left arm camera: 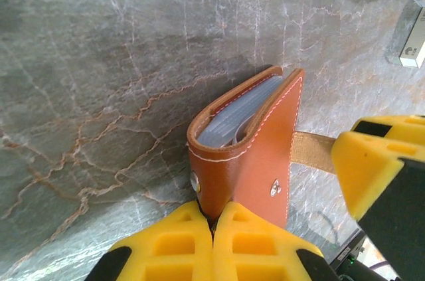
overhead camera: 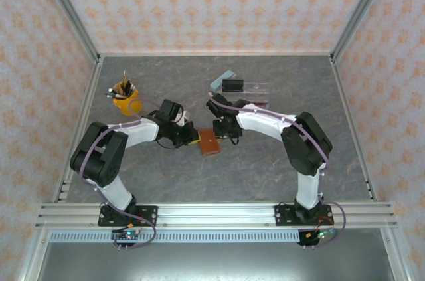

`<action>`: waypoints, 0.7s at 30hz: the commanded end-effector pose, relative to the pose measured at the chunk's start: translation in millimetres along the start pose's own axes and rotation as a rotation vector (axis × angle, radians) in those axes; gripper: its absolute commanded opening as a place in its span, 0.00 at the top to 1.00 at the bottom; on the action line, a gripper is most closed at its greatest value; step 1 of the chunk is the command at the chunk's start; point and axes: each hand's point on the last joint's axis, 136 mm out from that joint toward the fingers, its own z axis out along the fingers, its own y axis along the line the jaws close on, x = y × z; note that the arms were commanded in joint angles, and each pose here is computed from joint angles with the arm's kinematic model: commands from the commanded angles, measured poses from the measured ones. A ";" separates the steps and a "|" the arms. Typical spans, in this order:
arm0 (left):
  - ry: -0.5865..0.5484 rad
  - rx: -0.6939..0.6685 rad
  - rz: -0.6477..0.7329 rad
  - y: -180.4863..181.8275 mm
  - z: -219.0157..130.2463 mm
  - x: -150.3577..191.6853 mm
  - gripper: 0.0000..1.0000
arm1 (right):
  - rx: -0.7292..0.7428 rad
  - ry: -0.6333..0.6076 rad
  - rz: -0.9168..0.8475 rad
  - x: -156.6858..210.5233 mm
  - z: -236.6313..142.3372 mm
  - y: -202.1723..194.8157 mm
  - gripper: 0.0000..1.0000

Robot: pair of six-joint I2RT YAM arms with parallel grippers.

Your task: Take the credit cards out of the card holder

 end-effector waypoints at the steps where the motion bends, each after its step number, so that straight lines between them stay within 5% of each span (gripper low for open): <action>1: 0.000 -0.056 0.002 5.2 -6.9 0.2 0.98 | -0.013 0.010 0.005 -1.1 3.1 7.8 0.66; 11: -0.040 -0.109 0.013 0.4 -26.3 -9.1 0.45 | -0.015 0.013 0.020 0.2 5.7 7.4 0.83; 21: -0.257 -0.229 -0.032 23.1 -101.1 -35.2 0.10 | -0.155 -0.085 -0.052 -16.7 -47.3 43.3 0.91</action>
